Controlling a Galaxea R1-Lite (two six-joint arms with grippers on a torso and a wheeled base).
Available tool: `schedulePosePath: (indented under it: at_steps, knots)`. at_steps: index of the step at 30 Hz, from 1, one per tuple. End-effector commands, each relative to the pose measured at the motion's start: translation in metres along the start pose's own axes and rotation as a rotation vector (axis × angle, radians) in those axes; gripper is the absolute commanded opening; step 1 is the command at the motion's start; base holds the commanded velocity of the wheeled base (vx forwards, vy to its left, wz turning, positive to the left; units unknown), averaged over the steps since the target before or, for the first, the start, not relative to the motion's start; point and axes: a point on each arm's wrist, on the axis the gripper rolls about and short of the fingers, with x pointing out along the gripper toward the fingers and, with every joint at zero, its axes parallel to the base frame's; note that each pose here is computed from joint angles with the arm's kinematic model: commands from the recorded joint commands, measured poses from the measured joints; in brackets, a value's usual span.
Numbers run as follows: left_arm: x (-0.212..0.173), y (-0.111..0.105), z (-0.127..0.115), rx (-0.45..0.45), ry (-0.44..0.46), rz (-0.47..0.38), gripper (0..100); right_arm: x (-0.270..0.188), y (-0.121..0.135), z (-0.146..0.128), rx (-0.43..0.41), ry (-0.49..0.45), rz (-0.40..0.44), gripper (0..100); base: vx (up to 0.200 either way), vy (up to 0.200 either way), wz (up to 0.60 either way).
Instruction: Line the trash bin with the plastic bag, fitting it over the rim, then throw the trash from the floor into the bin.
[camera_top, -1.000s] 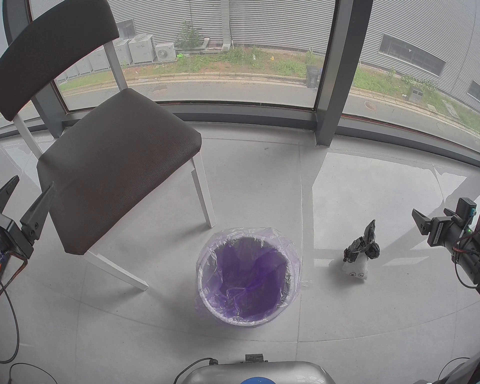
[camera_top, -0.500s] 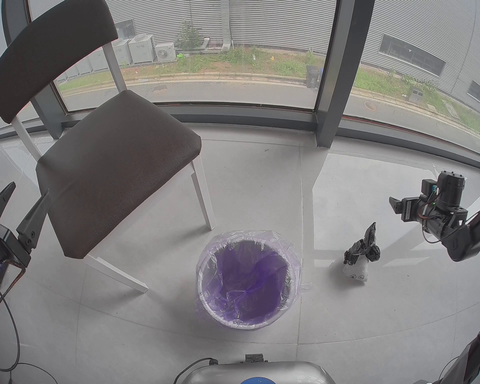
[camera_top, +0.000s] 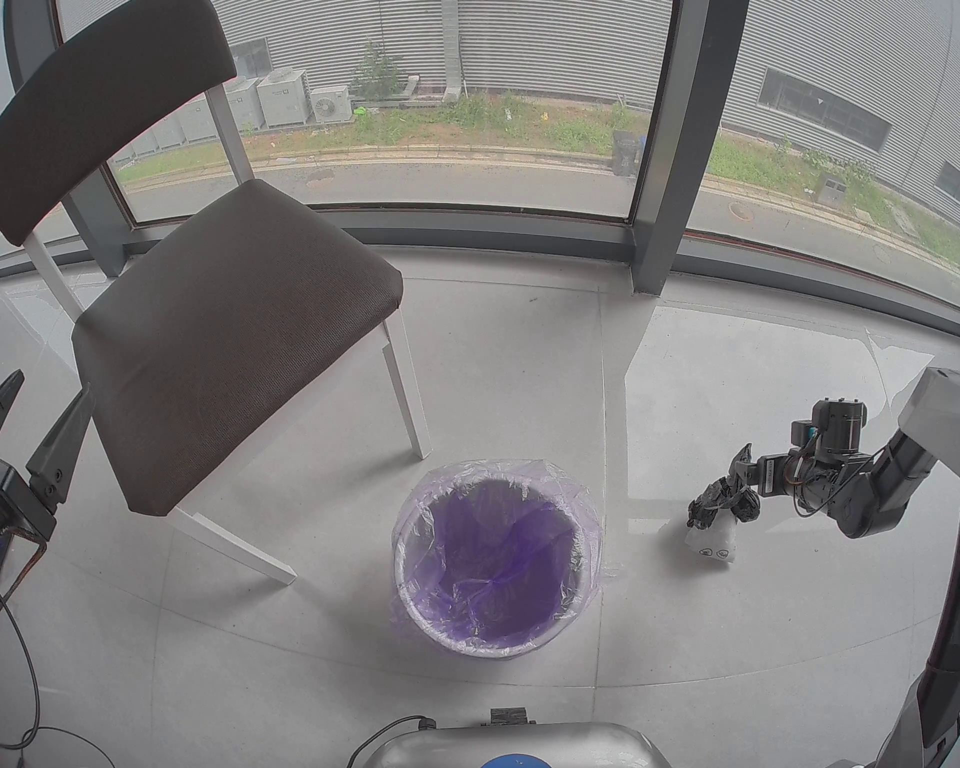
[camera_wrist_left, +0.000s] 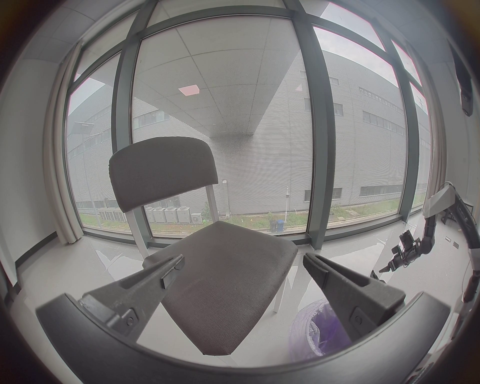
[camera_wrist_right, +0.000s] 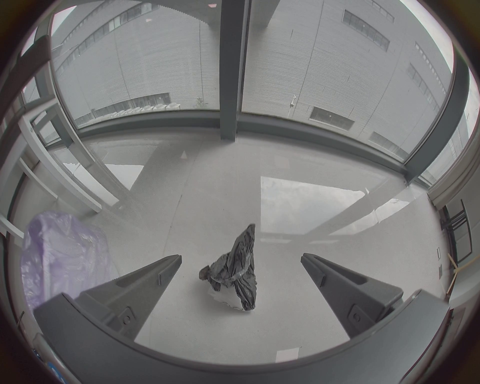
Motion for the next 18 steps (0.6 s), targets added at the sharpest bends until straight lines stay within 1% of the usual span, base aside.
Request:
schedulePosePath:
  at_steps: [1, 5, 7, 10, 11, 12, 14, 18]
  knots:
    - [0.005, 0.000, -0.004, 0.002, 0.027, -0.003, 100, 0.036, -0.002, -0.035, 0.016, 0.086, -0.005, 100, 0.000, 0.000, 0.00]
    - [0.005, 0.000, -0.005, -0.003, 0.030, -0.003, 100, 0.046, -0.003, -0.040, 0.032, 0.094, -0.008, 100, 0.000, 0.000, 0.00]
    - [0.004, 0.000, -0.004, -0.006, 0.025, -0.003, 100, 0.063, -0.002, -0.049, 0.076, 0.098, -0.015, 100, 0.000, 0.000, 0.00]
    - [0.002, 0.000, -0.002, -0.002, 0.013, -0.001, 100, 0.083, 0.000, -0.052, 0.189, 0.065, -0.019, 100, 0.000, 0.000, 0.00]
    - [0.002, 0.000, -0.003, -0.002, 0.015, -0.001, 100, 0.086, 0.001, -0.053, 0.213, 0.060, -0.021, 100, 0.000, 0.000, 0.00]
    - [0.002, 0.000, -0.003, -0.002, 0.015, -0.001, 100, 0.086, 0.001, -0.053, 0.213, 0.060, -0.021, 100, 0.000, 0.000, 0.00]
    - [0.004, 0.000, -0.001, -0.002, 0.011, -0.001, 100, 0.094, 0.002, -0.055, 0.252, 0.051, -0.022, 100, 0.000, 0.000, 0.00]
    - [0.005, 0.000, 0.000, 0.001, 0.011, -0.004, 100, 0.107, 0.004, -0.056, 0.295, 0.019, -0.034, 100, 0.000, 0.000, 0.00]
